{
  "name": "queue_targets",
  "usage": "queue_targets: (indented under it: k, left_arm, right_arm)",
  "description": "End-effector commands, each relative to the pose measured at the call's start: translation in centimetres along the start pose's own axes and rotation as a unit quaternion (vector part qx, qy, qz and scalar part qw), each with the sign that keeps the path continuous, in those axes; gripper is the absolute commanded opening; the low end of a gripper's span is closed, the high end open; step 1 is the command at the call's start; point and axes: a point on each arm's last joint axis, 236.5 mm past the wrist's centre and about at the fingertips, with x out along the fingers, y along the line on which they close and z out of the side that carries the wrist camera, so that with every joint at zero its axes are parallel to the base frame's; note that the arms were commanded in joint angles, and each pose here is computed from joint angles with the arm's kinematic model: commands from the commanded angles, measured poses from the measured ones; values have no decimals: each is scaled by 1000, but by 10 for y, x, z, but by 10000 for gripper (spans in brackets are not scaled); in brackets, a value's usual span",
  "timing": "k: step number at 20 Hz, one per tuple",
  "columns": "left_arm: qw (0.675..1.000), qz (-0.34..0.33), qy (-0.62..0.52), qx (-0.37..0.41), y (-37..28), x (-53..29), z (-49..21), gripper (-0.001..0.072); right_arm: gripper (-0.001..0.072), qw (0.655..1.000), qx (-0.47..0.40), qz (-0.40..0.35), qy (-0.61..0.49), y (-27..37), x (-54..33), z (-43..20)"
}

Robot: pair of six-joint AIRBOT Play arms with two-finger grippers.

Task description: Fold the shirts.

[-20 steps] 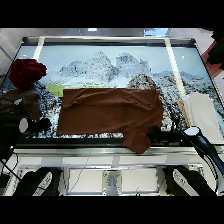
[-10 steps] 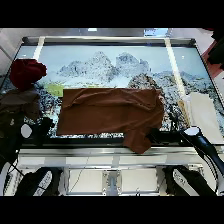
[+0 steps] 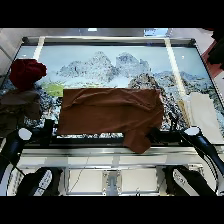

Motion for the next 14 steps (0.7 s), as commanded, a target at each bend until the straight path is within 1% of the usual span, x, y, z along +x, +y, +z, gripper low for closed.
queue_targets:
  k: [1, 5, 12, 14]
  left_arm:
    - [1000, 0, 8, 0, 0, 4, -2, 480]
    - [999, 22, 23, 2, 10, 6, -9, 480]
    - [1000, 15, 13, 3, 7, 6, -4, 480]
    - [1000, 16, 16, -13, 7, 9, -4, 480]
  right_arm:
    - [29, 1000, 7, 9, -9, 4, 0, 4]
    - [29, 1000, 10, 14, -12, 6, 0, 6]
    - [29, 1000, 10, 11, -19, 5, 0, 9]
    - [29, 1000, 10, 10, -22, 5, 0, 10]
